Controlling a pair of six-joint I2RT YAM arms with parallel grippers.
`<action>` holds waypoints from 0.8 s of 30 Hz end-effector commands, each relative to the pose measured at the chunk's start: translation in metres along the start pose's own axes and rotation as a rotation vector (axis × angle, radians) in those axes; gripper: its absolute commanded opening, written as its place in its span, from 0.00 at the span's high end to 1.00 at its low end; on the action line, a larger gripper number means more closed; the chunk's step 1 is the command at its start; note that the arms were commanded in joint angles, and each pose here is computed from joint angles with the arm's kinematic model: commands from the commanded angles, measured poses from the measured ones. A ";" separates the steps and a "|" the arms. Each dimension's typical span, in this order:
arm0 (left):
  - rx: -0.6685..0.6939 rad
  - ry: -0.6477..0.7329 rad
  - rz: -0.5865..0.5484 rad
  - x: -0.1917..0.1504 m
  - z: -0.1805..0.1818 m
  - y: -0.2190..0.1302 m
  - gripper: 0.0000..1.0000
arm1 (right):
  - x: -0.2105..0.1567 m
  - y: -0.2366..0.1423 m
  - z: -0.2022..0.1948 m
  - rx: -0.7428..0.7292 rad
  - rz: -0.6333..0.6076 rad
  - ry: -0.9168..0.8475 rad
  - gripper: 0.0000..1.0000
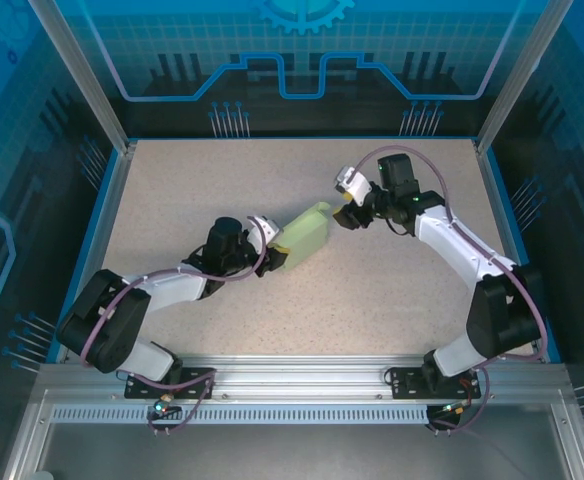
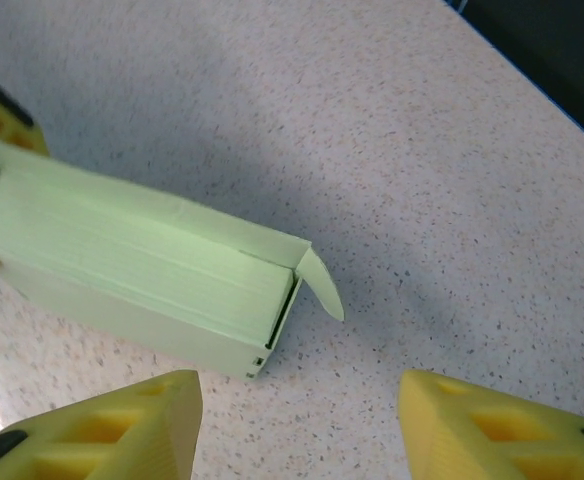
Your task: Fold the paper box
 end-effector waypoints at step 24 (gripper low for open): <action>-0.083 0.056 -0.063 0.017 0.001 -0.002 0.71 | -0.003 0.048 -0.010 0.171 0.120 -0.171 0.89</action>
Point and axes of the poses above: each hand's point on the last joint's axis, 136 mm out from that joint toward the fingers, its own y axis out along the fingers, its own z axis along the line the jaws close on, x = y × z, the point moved 9 cm from there along -y, back along the fingers, and after that the axes turned 4 degrees about y, right-handed, at the moved point
